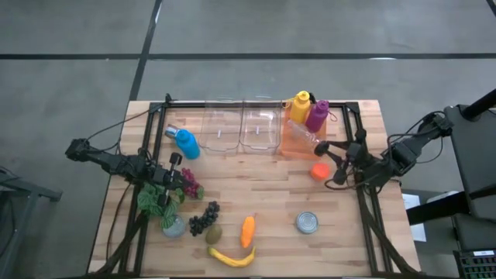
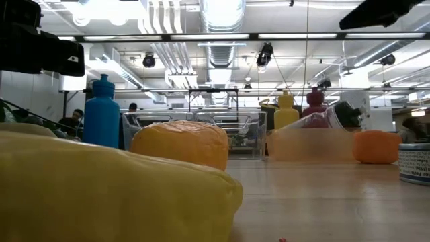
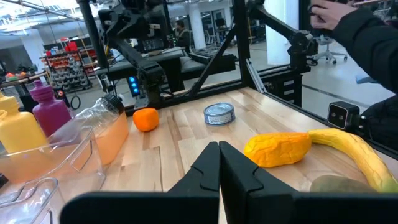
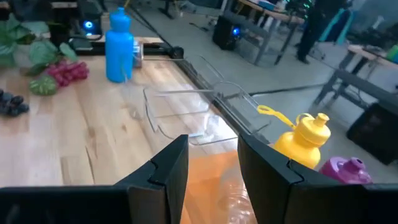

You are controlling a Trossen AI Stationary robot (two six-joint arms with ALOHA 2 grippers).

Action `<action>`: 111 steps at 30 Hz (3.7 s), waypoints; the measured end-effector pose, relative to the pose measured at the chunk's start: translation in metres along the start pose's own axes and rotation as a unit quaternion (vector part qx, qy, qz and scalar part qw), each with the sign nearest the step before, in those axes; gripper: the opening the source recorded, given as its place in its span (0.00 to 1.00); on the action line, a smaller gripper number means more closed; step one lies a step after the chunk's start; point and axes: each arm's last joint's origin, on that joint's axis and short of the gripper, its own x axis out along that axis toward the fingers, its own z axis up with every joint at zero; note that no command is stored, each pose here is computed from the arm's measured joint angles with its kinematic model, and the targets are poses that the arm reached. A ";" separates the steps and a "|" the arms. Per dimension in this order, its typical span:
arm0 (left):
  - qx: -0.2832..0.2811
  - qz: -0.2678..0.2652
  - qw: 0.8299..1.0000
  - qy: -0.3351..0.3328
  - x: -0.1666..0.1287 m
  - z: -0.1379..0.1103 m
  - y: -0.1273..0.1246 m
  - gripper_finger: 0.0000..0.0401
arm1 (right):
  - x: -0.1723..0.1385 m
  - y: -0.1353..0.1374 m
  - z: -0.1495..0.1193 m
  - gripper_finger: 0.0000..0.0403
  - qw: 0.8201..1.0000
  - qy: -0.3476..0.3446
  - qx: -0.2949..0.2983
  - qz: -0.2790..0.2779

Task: Pick & Place Food Item
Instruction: Put the transparent water bottle into the orange bin

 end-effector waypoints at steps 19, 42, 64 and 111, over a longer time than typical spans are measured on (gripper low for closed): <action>0.000 0.000 1.000 0.000 0.000 0.000 0.000 0.00 | -0.004 -0.034 -0.056 0.34 0.986 -0.021 0.165 0.009; 0.000 0.000 1.000 0.000 0.000 0.000 0.000 0.00 | 0.002 -0.016 -0.061 0.34 0.950 0.183 0.250 -0.028; 0.000 0.000 1.000 0.000 0.000 0.000 0.000 0.00 | 0.003 -0.017 -0.076 0.59 0.904 0.201 0.371 -0.075; 0.000 0.000 1.000 0.000 0.000 0.000 0.000 0.00 | 0.024 -0.016 -0.067 0.59 0.916 0.265 0.289 -0.084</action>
